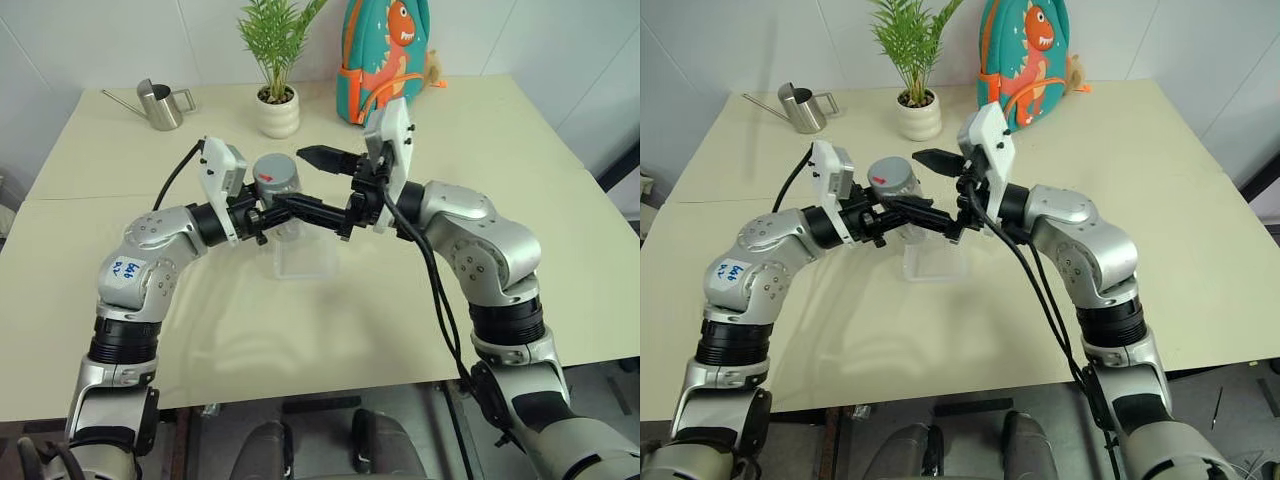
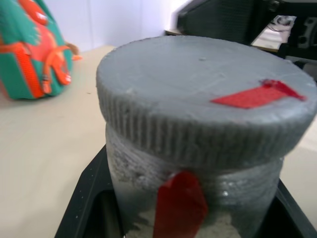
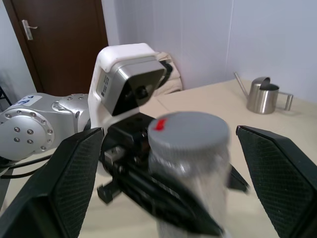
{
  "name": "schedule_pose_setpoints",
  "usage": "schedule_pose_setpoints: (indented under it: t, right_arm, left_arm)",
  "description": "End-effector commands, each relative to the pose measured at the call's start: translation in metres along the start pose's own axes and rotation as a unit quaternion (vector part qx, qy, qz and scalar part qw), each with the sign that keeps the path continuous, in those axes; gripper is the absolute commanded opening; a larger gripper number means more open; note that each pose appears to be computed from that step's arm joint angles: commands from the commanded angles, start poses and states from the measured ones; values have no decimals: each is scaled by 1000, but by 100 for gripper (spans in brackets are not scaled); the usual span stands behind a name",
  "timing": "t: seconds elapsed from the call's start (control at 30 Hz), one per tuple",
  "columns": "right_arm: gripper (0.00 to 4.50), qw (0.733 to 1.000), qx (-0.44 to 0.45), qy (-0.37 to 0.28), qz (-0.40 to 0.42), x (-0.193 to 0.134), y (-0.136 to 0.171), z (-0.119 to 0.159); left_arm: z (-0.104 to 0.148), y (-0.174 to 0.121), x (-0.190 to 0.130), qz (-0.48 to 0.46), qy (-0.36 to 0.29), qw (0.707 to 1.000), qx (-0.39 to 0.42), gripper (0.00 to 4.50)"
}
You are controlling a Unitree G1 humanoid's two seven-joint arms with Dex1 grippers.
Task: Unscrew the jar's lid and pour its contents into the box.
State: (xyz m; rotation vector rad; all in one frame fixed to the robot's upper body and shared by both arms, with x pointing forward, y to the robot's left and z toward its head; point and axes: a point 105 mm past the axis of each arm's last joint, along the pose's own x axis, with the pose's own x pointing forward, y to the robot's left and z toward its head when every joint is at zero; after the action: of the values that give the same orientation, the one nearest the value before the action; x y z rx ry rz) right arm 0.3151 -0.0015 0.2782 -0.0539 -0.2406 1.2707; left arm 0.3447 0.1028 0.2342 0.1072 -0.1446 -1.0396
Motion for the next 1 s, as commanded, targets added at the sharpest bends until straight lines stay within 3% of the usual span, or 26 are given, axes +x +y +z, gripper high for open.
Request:
schedule_pose_setpoints:
  t: [0.03, 0.8, 1.0]
  right_arm:
    - [450, 1000, -25, -7, -7, 7, -2, 10]
    - [450, 999, -36, 17, 4, 11, -7, -2]
    - [313, 999, -33, 12, 5, 12, -7, -3]
  left_arm:
    - [8, -6, 2, -20, -2, 1000, 22, 193]
    - [5, -10, -2, -23, 21, 999, 30, 193]
    - [5, -11, -2, -25, 21, 999, 30, 193]
